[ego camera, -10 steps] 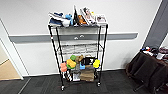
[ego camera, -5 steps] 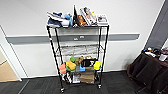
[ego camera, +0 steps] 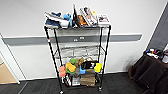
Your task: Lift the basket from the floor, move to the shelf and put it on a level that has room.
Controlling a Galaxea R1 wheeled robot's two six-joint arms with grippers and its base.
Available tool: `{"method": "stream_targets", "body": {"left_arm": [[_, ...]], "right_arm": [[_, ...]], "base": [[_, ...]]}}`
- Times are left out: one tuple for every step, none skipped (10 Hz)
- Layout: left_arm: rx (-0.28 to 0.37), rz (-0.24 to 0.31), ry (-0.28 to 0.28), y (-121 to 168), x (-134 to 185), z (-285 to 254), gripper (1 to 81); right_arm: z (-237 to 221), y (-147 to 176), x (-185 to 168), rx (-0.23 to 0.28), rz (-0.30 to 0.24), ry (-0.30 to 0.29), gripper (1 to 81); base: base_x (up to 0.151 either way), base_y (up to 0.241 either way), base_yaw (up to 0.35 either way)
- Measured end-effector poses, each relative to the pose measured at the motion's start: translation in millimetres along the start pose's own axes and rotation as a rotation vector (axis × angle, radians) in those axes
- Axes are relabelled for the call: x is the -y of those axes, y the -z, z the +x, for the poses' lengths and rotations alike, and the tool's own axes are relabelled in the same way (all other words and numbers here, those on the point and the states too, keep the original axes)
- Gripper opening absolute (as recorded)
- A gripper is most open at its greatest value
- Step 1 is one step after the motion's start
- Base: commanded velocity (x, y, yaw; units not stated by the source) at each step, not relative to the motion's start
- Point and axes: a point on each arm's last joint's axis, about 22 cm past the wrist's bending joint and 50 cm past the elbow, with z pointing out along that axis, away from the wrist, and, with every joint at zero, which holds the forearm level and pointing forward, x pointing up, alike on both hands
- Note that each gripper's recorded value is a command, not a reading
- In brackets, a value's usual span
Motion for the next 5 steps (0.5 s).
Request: {"method": "stream_targets", "body": {"left_arm": [[-0.001, -0.001, 0.000, 0.1, -0.3, 0.0, 1.0], [0.000, 0.000, 0.000, 0.0, -0.2, 0.0, 1.0], [0.000, -0.001, 0.000, -0.2, -0.4, -0.1, 1.0], [0.000, -0.001, 0.000, -0.3, -0.7, -0.2, 1.0], [0.000, -0.003, 0.000, -0.9, -1.5, -0.6, 1.0]], "right_arm": [[0.9, 0.3, 0.2, -0.004, 0.001, 0.000, 1.0], [1.4, 0.4, 0.0, -0.006, 0.001, 0.000, 1.0], [1.8, 1.0, -0.6, -0.006, 0.000, 0.000, 1.0], [1.8, 1.0, -0.5, -0.007, 0.001, 0.001, 1.0], [1.7, 1.3, -1.0, -0.007, 0.000, 0.000, 1.0]], "base": [[0.123, 0.000, 0.000], [0.123, 0.000, 0.000], [0.123, 0.000, 0.000], [0.123, 0.000, 0.000], [0.123, 0.000, 0.000]]}}
